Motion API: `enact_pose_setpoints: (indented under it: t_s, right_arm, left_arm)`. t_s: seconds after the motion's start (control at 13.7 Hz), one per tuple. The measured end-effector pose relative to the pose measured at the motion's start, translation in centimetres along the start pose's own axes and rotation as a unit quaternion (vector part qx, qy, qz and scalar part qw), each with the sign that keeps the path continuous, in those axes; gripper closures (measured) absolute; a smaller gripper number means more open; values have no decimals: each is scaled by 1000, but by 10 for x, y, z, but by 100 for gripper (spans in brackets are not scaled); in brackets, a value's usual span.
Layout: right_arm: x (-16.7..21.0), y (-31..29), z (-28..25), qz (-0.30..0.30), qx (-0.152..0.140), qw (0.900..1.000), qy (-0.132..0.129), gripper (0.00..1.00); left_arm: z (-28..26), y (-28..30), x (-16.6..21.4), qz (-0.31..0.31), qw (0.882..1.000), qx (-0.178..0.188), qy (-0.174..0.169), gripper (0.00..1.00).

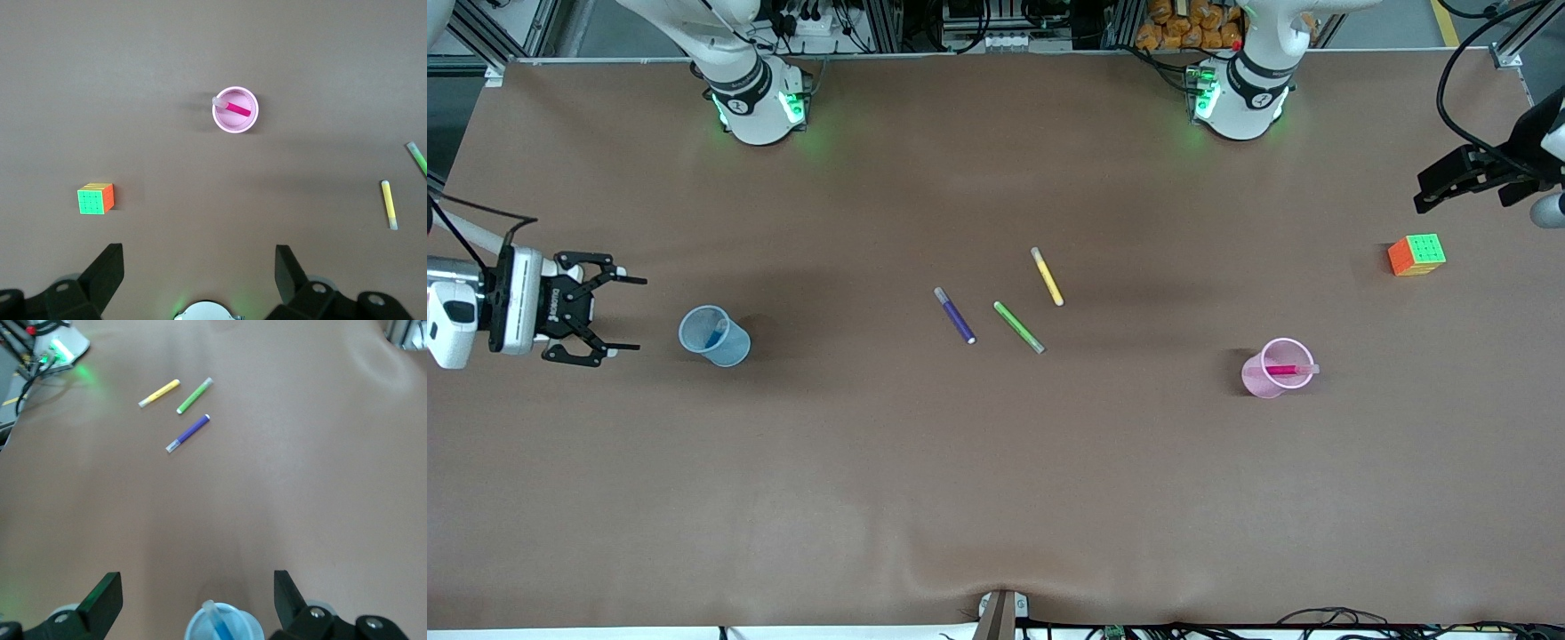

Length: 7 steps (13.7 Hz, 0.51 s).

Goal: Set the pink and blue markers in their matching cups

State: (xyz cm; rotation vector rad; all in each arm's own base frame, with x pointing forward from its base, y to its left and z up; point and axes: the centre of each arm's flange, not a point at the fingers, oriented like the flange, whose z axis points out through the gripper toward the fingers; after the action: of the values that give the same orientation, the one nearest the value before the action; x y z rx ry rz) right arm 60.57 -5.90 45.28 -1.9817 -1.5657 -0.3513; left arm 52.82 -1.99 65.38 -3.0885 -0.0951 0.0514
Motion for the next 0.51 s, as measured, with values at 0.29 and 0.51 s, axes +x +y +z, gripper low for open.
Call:
enact_pose_setpoints:
  t_s: [0.29,0.51]
  right_arm:
    - [47,-17,-16,78,-55,993,-71,0]
    - [51,-20,-31,140,-88,982,-91,0]
  left_arm:
    - [4,-4,-6,-3,1000,0,-5,0]
    - [6,-4,-6,-3,1000,0,-7,0]
